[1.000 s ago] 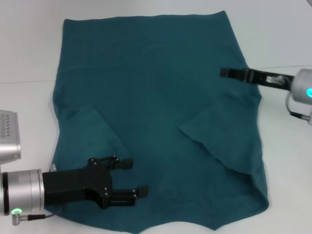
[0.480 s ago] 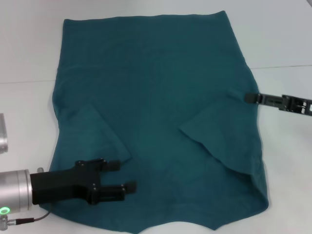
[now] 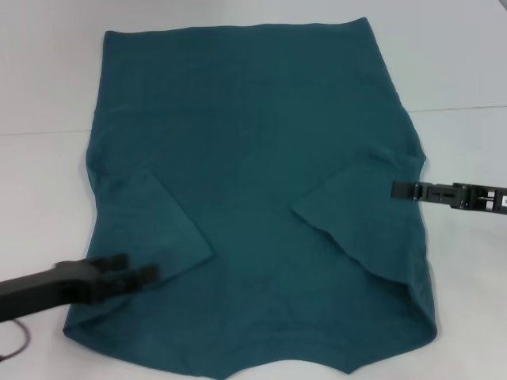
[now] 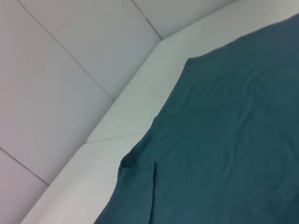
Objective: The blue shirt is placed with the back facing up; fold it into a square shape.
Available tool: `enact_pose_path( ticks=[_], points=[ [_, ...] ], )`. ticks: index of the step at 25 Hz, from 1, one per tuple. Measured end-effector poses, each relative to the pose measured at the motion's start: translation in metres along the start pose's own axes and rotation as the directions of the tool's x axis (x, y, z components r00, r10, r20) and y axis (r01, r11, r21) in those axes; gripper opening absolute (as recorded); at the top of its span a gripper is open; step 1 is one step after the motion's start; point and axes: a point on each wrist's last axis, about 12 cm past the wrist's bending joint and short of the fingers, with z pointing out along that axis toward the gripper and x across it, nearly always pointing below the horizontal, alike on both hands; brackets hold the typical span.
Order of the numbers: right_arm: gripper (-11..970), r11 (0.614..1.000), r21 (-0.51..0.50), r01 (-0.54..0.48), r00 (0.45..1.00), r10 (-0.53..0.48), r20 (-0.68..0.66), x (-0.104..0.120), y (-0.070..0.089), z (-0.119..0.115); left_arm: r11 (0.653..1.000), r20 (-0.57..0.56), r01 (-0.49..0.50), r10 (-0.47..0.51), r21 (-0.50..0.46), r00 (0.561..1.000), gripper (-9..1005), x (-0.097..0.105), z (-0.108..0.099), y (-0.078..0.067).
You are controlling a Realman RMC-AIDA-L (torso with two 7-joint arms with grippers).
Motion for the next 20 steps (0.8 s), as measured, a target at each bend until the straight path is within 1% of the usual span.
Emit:
enact_pose_path(
  ticks=[2,6,8,13,20],
  points=[
    [927,1.000,-0.005,-0.004,1.000,0.004,-0.011,0.000,0.001,0.000,0.994,0.032,0.081,-0.079,-0.068,0.996,888,0.004,-0.015,0.009],
    [927,1.000,-0.008,-0.010,1.000,0.010,-0.003,-0.001,0.001,0.000,0.973,0.080,0.172,-0.161,-0.151,0.984,888,0.012,-0.039,0.020],
    [927,1.000,-0.005,-0.011,1.000,0.011,0.002,-0.002,0.000,-0.001,0.962,0.082,0.200,-0.188,-0.183,0.979,888,0.018,-0.048,0.024],
    [926,1.000,0.000,-0.012,1.000,0.012,0.007,-0.003,0.000,0.000,0.948,0.046,0.229,-0.224,-0.222,0.973,888,0.029,-0.058,0.027],
    [926,1.000,-0.001,-0.013,1.000,0.013,0.013,-0.004,0.000,0.000,0.950,-0.039,0.221,-0.235,-0.222,0.971,887,0.037,-0.057,0.024]
  ],
)
